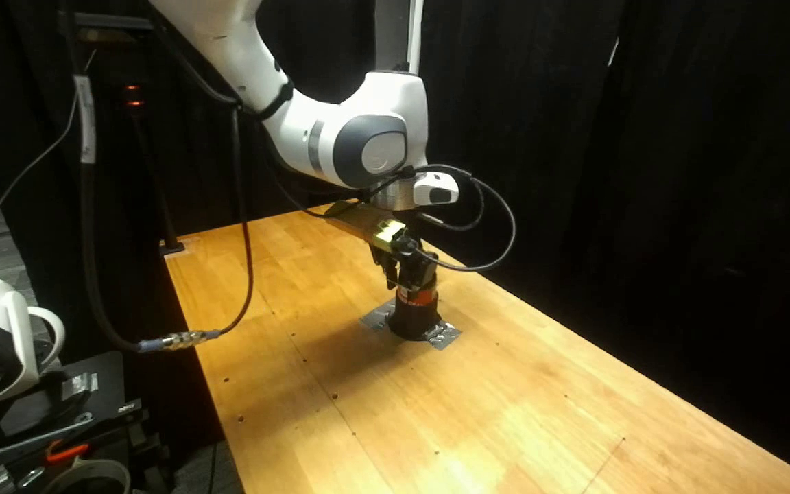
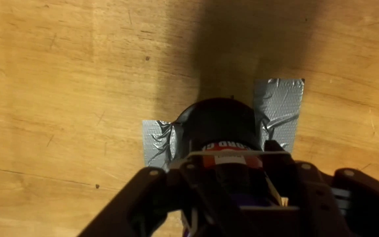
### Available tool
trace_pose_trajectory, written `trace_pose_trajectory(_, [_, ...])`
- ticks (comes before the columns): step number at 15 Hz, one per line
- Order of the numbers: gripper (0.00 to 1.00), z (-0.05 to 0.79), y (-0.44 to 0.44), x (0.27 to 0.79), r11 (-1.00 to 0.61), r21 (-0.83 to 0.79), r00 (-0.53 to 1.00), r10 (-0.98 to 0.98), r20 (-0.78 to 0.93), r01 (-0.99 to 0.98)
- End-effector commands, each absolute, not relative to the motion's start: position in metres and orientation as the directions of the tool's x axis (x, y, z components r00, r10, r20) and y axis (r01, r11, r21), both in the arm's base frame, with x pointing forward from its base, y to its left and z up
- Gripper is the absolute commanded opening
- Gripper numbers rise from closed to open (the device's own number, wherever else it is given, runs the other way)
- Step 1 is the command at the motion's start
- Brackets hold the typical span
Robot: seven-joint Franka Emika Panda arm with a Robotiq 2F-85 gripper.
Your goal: Put the elastic around the bottle
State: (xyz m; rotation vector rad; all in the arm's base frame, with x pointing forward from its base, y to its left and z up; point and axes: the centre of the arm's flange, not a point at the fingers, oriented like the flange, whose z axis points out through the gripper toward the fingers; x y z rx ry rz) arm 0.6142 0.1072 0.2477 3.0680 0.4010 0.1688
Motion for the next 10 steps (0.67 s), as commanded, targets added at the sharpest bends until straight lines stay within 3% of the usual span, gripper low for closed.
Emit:
trace_pose_trajectory(1, [0.20, 0.254, 0.101, 0.531, -0.966, 0.100, 0.938, 0.254, 0.234, 0.237])
trace_pose_trajectory(2, [0.13, 0.253, 0.100, 0.520, -0.965, 0.114, 0.924, 0.260, 0.280, 0.237])
trace_pose_trajectory(5, [0.05, 0.245, 0.098, 0.484, -0.952, 0.195, 0.863, 0.297, 0.409, 0.235])
trace_pose_trajectory(7, [0.11, 0.236, 0.089, 0.456, -0.945, 0.242, 0.819, 0.312, 0.481, 0.218])
trace_pose_trajectory(10, [0.11, 0.239, 0.063, 0.443, -0.937, 0.277, 0.764, 0.335, 0.551, 0.210])
